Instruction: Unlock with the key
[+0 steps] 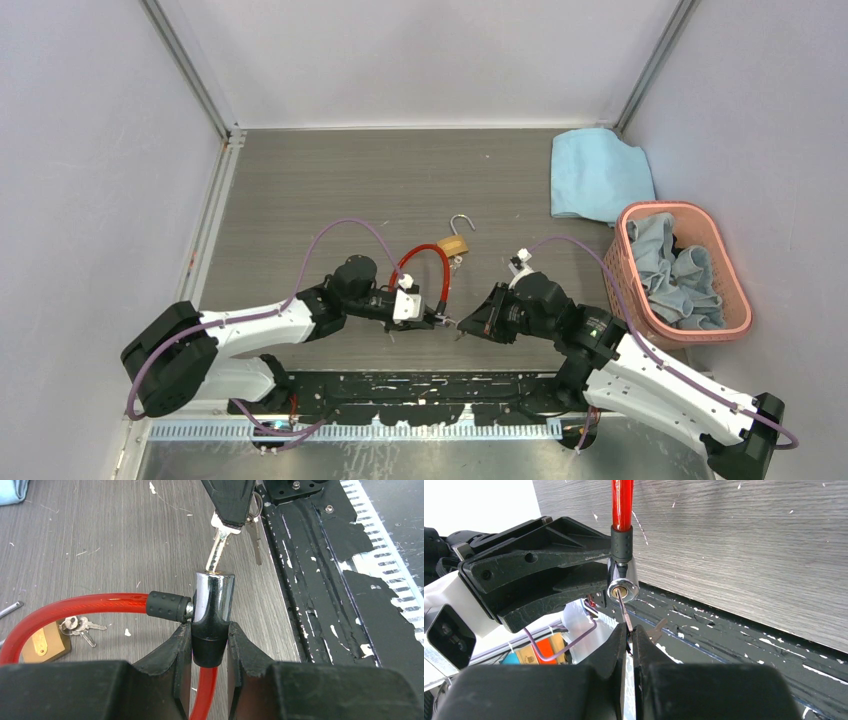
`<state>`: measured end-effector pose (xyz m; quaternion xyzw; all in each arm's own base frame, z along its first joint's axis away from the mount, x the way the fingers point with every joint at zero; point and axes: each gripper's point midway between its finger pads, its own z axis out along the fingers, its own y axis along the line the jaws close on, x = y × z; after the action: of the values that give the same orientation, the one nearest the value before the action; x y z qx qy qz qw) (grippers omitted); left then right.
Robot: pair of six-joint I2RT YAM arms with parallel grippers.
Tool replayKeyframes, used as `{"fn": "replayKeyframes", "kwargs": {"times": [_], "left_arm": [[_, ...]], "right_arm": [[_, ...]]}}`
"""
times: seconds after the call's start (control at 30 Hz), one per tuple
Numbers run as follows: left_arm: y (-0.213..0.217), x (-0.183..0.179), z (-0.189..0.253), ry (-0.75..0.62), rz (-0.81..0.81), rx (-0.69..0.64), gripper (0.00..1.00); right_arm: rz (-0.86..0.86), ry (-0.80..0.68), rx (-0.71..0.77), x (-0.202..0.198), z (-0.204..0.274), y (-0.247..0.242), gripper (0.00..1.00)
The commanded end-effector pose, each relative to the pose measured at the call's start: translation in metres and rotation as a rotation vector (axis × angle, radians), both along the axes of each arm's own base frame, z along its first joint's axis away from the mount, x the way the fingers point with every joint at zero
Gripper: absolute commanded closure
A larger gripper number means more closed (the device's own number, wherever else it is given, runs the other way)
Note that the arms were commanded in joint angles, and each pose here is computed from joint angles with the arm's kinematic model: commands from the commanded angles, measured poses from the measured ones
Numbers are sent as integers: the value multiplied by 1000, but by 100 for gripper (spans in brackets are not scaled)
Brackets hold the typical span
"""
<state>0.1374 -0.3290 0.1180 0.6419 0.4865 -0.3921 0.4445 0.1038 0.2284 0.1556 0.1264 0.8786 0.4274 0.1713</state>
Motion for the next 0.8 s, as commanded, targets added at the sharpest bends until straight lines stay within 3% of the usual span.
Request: {"fn": "replayKeyframes", "kwargs": {"times": [0.0,0.77], "left_arm": [[-11,10,23,-103,-2,-88,100],[-10,4,27,-105,-29,-107,100]], "right_arm": [[4,-24,43,2,11,4,99],[1,-38,-29,5,-1,-1,99]]}}
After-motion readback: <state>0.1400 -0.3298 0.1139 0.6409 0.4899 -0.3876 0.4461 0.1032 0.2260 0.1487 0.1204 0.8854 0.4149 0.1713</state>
